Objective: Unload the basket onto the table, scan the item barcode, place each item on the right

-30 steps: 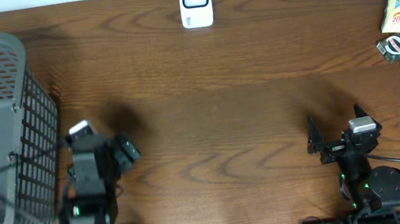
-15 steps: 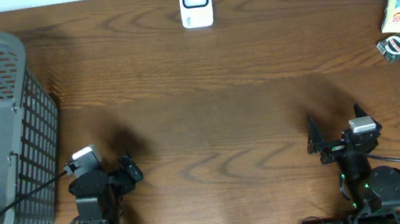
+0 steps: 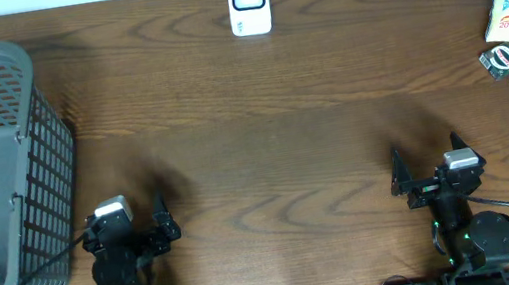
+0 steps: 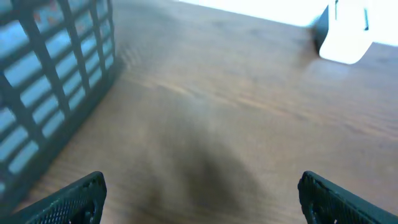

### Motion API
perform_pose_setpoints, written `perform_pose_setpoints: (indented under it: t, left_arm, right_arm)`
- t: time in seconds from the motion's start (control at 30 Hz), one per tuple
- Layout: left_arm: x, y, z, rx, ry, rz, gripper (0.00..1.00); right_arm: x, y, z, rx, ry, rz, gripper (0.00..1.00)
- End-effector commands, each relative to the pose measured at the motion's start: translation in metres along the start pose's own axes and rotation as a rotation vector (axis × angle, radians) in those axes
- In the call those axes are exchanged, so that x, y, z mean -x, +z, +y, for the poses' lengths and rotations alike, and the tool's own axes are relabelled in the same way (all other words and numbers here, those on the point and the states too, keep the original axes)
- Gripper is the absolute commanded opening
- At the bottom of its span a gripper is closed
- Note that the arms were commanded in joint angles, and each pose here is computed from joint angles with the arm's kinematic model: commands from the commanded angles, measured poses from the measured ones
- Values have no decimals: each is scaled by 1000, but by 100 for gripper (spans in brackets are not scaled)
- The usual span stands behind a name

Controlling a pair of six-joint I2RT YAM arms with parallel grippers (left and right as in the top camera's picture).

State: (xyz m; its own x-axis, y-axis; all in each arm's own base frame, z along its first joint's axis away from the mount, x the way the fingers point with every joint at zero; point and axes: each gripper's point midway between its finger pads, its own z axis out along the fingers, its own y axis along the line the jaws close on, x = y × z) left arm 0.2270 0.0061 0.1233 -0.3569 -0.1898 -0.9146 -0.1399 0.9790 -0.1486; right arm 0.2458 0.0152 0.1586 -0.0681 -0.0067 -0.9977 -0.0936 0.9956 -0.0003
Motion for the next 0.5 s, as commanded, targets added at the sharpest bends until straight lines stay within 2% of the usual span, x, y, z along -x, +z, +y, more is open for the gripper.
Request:
perform_pose_setpoints:
  t: [0.0,0.47]
  left_arm:
    - [7,-2,2,3,53,-70,98]
    - [41,4,-1,-25,19,-325,98]
  right_arm:
    - [0,0,1,6,13,-1,99]
    - [0,0,1,6,13,-1,99]
